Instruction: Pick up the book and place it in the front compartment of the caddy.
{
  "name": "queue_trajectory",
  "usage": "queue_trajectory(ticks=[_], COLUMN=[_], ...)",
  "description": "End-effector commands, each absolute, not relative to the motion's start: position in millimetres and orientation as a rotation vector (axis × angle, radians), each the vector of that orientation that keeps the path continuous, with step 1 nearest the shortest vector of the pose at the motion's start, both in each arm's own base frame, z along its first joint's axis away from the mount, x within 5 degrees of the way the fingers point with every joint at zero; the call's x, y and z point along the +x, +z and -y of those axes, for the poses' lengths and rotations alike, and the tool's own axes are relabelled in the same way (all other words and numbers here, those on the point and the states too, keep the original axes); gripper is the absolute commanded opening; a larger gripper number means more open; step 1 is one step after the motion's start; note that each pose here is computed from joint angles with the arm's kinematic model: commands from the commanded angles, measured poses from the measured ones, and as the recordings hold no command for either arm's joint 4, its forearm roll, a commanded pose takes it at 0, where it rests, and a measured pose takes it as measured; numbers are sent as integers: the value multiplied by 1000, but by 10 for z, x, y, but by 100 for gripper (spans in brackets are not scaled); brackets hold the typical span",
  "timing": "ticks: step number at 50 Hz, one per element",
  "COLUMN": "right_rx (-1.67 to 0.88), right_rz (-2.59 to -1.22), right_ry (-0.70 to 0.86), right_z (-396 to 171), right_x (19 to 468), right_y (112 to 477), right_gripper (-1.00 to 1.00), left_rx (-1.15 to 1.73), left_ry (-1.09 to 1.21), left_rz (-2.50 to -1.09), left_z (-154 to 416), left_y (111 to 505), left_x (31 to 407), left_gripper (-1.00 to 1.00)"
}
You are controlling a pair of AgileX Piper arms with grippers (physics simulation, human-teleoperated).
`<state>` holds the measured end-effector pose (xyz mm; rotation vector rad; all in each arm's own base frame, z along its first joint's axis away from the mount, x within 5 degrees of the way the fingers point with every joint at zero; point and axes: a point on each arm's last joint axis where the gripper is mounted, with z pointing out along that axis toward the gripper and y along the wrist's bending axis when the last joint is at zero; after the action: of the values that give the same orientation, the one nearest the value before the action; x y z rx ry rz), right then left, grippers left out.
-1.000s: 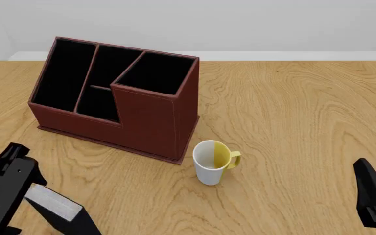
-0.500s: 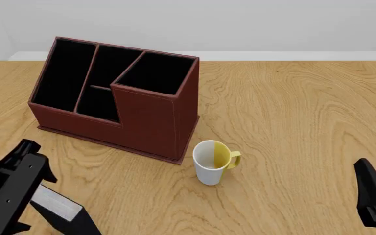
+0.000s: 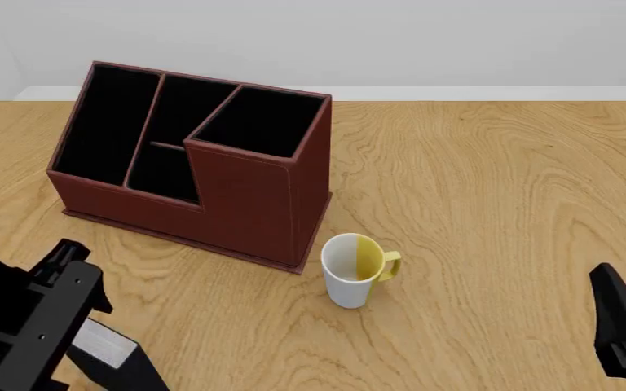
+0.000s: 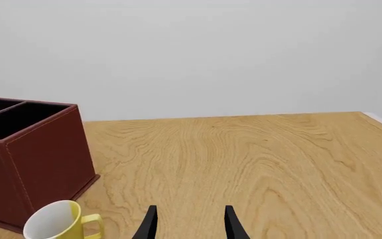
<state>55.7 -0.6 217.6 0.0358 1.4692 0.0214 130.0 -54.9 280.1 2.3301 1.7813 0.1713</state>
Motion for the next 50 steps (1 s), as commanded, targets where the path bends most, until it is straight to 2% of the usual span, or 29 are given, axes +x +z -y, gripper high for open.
queue_trajectory(ticks=[1,14,50], right_rx=[36,37,28], right_rz=[-1469,-1469,-1474], right_ry=[19,19,10], right_z=[7,7,7], right_x=[557,556,562], right_y=[2175,2176,2156], right_gripper=[100,100,100], left_rx=[2340,2347,2362], left_ry=[142,114,130], left_rz=[-1789,-1799,-1839], left_z=[633,730,533], left_y=[2773,2749,2688], left_x=[1293,1276,1372], left_gripper=[100,100,100])
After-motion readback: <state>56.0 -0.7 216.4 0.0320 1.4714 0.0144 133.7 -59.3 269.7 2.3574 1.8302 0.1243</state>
